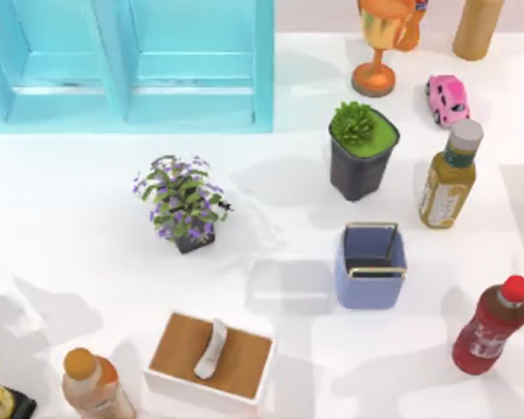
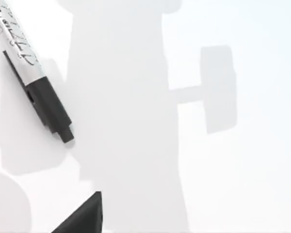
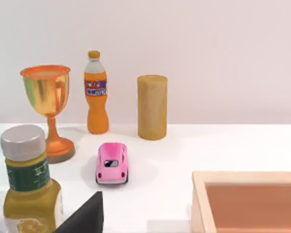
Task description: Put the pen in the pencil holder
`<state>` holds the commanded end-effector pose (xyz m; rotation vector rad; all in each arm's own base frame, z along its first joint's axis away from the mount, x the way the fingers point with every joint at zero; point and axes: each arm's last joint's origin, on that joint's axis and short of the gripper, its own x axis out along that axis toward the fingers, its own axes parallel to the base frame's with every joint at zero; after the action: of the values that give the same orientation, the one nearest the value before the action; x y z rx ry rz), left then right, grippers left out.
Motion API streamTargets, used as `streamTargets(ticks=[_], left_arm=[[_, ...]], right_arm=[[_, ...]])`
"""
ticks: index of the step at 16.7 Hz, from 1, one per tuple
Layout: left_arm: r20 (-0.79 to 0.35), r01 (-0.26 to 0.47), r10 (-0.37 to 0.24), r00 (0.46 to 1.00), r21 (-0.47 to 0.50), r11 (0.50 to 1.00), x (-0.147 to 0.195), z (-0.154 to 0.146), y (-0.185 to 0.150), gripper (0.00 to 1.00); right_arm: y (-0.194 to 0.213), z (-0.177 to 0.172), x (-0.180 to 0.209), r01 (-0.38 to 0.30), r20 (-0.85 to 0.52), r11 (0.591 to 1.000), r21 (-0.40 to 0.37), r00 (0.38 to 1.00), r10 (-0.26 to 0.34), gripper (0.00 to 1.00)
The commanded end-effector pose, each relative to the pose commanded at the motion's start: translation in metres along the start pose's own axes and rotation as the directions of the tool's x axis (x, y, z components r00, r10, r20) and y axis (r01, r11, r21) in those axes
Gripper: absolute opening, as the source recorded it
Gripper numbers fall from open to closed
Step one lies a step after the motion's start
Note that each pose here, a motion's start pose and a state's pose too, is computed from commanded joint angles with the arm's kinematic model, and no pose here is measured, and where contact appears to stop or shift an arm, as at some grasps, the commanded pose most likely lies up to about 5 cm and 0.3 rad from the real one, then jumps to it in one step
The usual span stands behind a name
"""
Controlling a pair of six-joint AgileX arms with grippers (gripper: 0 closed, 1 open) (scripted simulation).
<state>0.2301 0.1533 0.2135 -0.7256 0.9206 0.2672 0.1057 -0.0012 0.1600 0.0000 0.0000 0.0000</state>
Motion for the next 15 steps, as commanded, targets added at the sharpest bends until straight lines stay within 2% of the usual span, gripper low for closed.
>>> streamTargets(ticks=[4, 7, 10, 15], left_arm=[[-0.134, -0.009, -0.026, 0.991, -0.260, 0.966, 0.030, 0.045, 0.059, 1.00], [-0.171, -0.016, -0.054, 0.984, -0.388, 0.922, 0.044, 0.061, 0.099, 1.00], [-0.179, -0.018, -0.068, 0.982, -0.442, 0.897, 0.048, 0.066, 0.119, 1.00], [-0.180, -0.019, -0.067, 0.981, -0.438, 0.899, 0.049, 0.066, 0.118, 1.00]], right_arm=[[0.000, 0.000, 0.000, 0.000, 0.000, 1.000, 0.000, 1.000, 0.000, 1.00], [0.000, 0.000, 0.000, 0.000, 0.000, 1.000, 0.000, 1.000, 0.000, 1.00], [0.000, 0.000, 0.000, 0.000, 0.000, 1.000, 0.000, 1.000, 0.000, 1.00], [0.000, 0.000, 0.000, 0.000, 0.000, 1.000, 0.000, 1.000, 0.000, 1.00]])
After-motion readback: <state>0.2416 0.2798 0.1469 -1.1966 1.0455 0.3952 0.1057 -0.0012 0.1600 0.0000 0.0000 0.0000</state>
